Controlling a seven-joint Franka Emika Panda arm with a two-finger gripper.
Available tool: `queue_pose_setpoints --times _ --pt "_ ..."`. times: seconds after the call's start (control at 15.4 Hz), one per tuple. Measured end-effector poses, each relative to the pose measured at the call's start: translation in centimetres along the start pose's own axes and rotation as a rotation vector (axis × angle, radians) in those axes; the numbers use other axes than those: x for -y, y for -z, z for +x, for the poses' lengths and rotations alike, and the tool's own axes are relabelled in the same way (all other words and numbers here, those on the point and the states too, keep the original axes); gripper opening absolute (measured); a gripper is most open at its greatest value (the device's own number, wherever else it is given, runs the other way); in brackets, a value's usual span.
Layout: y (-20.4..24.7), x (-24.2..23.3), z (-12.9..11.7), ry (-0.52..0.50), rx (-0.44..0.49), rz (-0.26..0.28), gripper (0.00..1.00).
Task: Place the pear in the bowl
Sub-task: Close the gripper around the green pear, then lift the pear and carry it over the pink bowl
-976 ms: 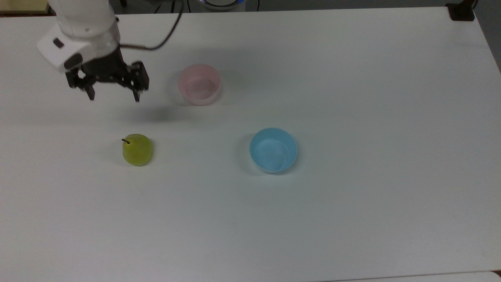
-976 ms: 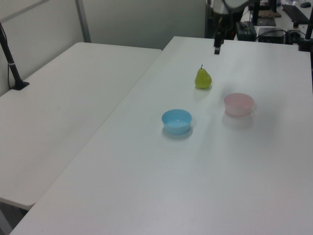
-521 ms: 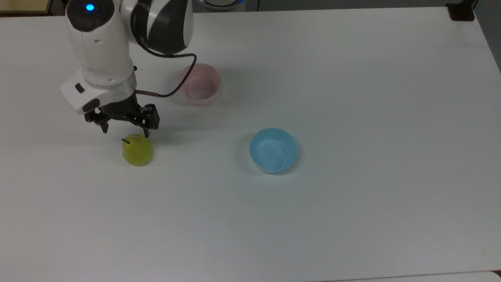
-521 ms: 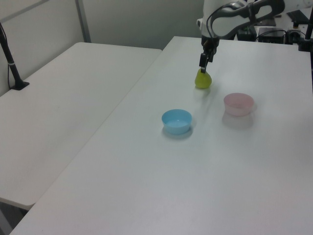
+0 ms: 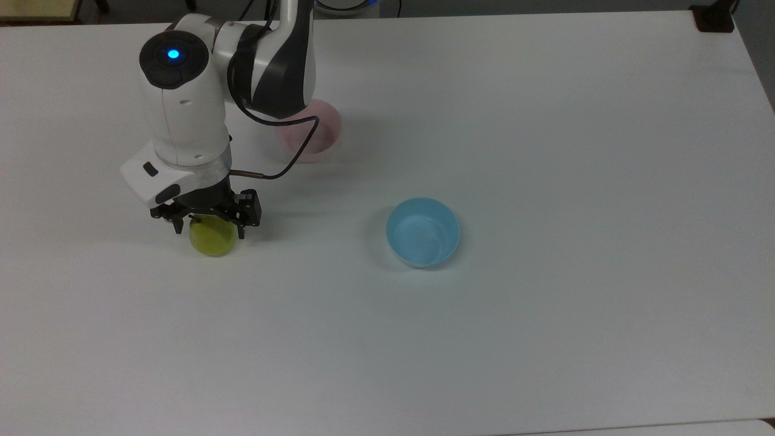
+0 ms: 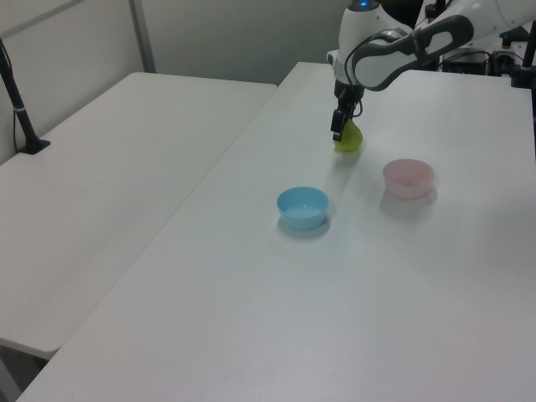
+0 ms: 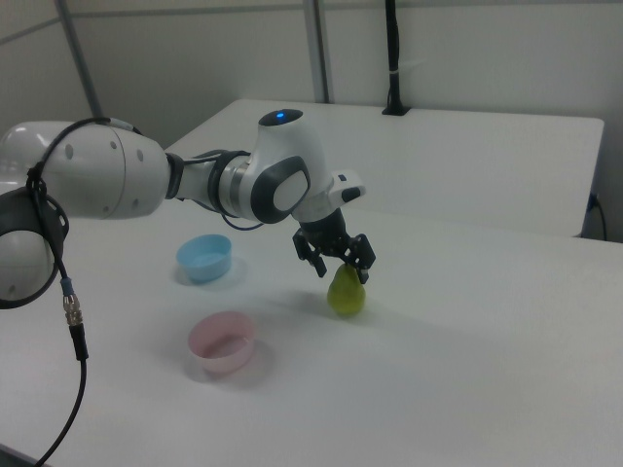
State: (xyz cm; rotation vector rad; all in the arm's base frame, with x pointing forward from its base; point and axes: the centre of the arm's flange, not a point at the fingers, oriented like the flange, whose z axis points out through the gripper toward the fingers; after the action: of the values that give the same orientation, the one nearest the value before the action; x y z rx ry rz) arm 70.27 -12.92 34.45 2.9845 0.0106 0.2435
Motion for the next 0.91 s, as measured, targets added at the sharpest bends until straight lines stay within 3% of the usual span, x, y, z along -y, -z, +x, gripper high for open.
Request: queue_pose_setpoints --times 0.13,0.2,0.33,0.72,0.91 --pt "-0.6 0.0 -0.1 0.017 0.010 -0.014 0.97" --pt "-0.8 0.1 -0.2 0.024 0.016 -0.021 0.89" --pt "-1.0 0.1 -0.3 0.033 0.020 -0.028 0.63" --pt "0.3 -0.2 -0.3 0.039 0.026 -0.026 0.62" --pt "4.8 -0.8 -0.5 0.039 0.055 -0.015 0.62"
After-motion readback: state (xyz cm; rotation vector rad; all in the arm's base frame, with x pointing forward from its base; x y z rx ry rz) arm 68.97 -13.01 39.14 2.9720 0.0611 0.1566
